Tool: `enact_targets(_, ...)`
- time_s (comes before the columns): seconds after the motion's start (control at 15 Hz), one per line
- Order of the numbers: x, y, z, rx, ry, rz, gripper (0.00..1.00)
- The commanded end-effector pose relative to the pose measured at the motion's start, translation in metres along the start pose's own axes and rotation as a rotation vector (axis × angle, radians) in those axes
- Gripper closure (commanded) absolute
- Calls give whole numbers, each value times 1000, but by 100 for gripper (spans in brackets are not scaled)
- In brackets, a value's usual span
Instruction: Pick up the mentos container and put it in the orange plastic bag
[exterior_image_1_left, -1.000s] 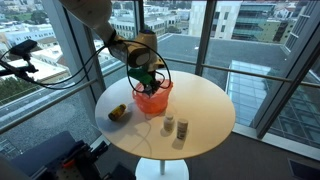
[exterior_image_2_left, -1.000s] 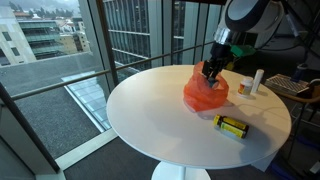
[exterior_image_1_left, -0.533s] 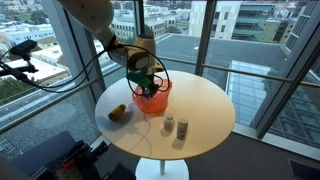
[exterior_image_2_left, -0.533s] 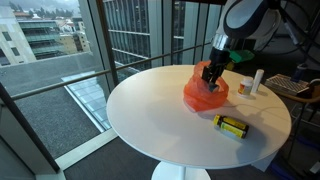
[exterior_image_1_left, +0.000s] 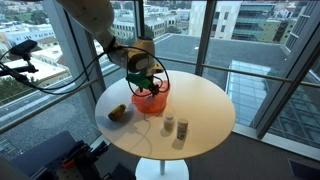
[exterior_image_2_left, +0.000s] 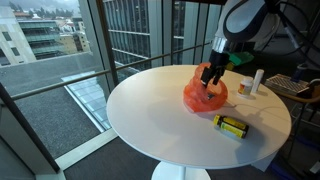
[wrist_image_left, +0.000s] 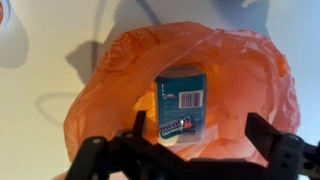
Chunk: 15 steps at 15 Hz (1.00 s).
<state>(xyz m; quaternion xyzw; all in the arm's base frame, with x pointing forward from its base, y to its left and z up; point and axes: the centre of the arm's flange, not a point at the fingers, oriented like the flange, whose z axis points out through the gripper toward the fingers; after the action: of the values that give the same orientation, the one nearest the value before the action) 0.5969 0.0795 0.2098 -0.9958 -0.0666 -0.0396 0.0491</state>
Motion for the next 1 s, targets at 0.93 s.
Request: enact_targets(0.93, -18, 3, -111, -5, -92, -37, 0)
